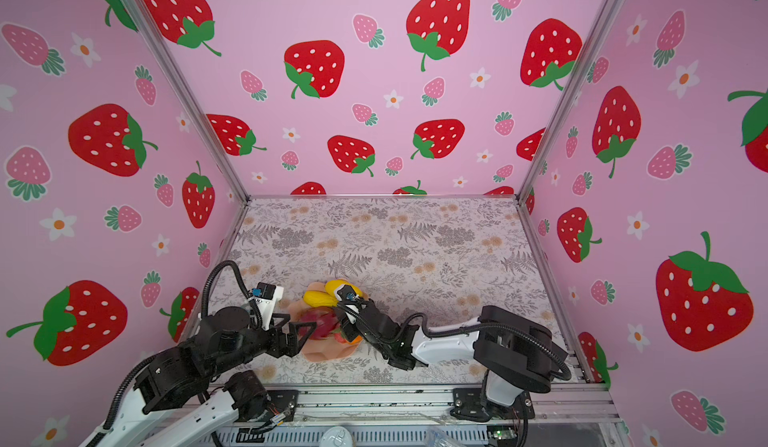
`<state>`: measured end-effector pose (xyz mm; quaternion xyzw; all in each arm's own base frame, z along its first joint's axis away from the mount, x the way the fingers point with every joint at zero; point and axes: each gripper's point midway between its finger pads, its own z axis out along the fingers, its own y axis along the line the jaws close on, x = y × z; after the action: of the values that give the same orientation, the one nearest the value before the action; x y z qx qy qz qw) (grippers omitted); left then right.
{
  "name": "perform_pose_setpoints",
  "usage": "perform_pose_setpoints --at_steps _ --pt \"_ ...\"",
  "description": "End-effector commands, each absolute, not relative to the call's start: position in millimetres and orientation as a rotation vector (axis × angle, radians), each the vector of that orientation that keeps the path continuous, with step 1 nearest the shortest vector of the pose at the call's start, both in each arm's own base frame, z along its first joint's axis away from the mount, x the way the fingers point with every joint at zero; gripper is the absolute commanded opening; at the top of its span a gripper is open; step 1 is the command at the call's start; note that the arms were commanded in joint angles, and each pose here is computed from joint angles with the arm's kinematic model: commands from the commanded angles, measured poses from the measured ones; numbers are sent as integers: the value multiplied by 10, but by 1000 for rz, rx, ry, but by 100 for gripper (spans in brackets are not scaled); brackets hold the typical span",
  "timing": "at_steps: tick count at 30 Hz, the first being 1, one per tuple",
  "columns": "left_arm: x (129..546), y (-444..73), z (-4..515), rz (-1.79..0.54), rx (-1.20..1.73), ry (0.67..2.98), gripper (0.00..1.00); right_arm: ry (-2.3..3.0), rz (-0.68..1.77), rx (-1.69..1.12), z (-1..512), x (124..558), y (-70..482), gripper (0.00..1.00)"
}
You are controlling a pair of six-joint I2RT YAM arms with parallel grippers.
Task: Place and organize the fake fruits in the fruit bowl
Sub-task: 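Carry the tangerines over the bowl and lower them beside the apple, then open the right gripper to release the tangerines and withdraw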
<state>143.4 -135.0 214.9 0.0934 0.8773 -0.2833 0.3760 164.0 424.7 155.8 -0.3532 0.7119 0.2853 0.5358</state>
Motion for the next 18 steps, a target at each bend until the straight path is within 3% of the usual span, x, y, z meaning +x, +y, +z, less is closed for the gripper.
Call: perform_pose_setpoints --at_steps 1,7,10,12,15,18 --pt "1452 -1361 2152 -722 242 2237 99 1634 690 -769 1917 1686 4231 57" --pt "1595 -1365 2134 -651 230 2227 99 1584 618 -669 2408 1836 3975 70" --pt "1817 -1320 2104 -520 184 2220 99 1653 605 -587 2491 2117 3675 81" --pt "2056 -1123 2093 -304 100 2204 99 1753 632 -528 2424 2437 3390 98" --pt "2439 -706 2129 28 -47 2129 99 1859 569 -395 2256 2942 2757 99" --pt "2741 -158 1963 214 -299 2091 99 1890 378 -232 2100 3342 1934 99"
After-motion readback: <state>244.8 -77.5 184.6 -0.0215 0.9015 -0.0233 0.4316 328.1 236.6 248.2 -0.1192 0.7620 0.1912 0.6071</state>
